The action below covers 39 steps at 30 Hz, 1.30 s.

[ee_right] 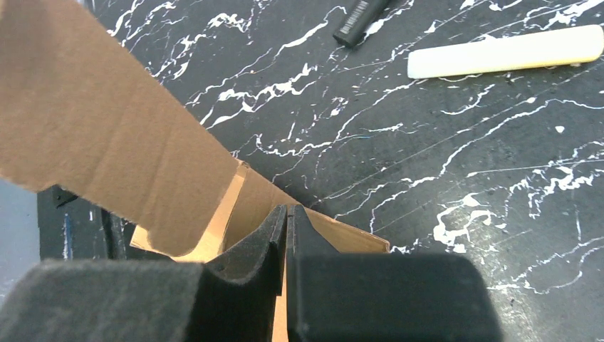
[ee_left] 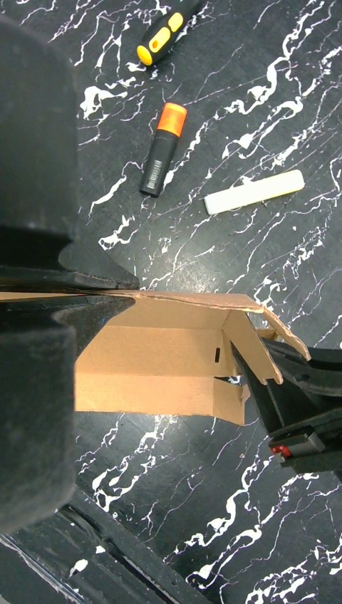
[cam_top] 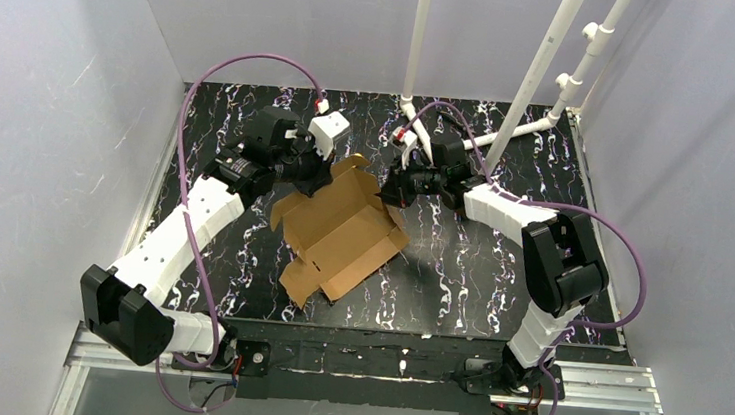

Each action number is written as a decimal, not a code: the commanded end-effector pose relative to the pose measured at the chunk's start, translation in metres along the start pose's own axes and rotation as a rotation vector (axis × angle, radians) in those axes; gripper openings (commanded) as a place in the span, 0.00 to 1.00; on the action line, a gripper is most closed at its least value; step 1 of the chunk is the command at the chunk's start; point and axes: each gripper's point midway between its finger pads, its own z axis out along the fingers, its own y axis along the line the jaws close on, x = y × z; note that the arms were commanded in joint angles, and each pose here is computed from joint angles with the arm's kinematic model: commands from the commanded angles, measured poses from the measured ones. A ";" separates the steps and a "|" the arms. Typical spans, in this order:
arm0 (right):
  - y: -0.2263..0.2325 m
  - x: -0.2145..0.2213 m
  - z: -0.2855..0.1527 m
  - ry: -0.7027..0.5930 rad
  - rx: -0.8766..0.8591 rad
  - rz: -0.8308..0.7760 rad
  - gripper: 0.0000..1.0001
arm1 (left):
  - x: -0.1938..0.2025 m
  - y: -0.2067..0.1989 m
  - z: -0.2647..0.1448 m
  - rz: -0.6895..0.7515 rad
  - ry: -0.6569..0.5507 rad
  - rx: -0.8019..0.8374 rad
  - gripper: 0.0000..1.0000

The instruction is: Fold the paper box

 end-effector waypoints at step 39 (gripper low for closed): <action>0.019 0.007 -0.057 0.072 0.009 -0.339 0.64 | -0.013 0.005 -0.031 0.176 -0.056 -0.046 0.00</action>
